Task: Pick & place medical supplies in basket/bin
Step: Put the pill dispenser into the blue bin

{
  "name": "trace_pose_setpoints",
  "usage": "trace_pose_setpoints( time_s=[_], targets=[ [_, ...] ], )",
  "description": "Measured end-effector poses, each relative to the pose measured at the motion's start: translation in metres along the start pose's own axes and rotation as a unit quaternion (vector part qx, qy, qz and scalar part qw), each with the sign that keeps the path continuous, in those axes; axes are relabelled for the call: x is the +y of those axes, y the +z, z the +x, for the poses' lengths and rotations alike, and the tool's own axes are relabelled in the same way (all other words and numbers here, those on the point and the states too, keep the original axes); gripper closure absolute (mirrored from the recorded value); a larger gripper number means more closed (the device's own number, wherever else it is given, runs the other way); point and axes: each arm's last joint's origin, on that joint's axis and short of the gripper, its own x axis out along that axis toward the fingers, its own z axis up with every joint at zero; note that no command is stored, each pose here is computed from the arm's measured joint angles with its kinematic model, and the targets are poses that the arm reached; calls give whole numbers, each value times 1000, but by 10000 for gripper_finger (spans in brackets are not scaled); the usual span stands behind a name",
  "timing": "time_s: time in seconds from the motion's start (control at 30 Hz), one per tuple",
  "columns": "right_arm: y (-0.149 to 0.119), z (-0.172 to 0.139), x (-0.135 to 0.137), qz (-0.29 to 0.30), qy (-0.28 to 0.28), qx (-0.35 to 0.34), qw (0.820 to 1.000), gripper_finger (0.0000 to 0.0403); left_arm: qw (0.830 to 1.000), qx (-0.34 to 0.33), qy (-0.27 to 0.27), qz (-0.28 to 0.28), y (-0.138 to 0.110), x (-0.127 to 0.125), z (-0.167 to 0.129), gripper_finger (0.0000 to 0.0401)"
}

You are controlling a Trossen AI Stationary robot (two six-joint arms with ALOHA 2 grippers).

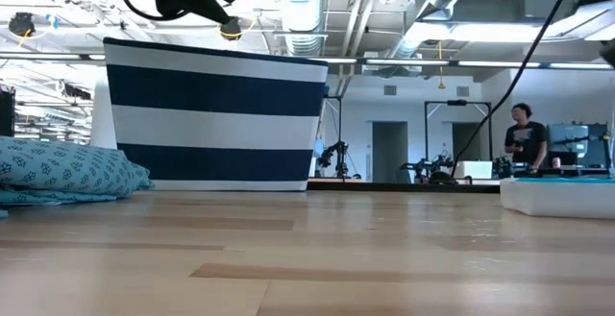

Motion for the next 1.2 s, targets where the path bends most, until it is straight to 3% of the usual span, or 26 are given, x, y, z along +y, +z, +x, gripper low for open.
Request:
trace_pose_setpoints(
  time_s=[0.27,0.57,0.7,0.87,1.0,1.2],
  targets=[
    [9,9,-6,-14,16,4,1000,245,1000,0,0,0,0,0,0,202],
    [13,4,-5,-38,33,-9,999,387,1000,-2,4,0,0,0,0,202],
    [21,-9,-1,-65,57,-36,996,379,1000,-2,4,0,0,0,0,202],
    [35,-43,-1,-76,43,-137,987,386,1000,-3,4,0,0,0,0,202],
    [49,-78,-12,-84,-10,-237,968,392,1000,-3,4,0,0,0,0,202],
    [55,-129,-58,-48,-176,-280,942,391,1000,1,-2,-1,0,0,0,202]
  ],
)
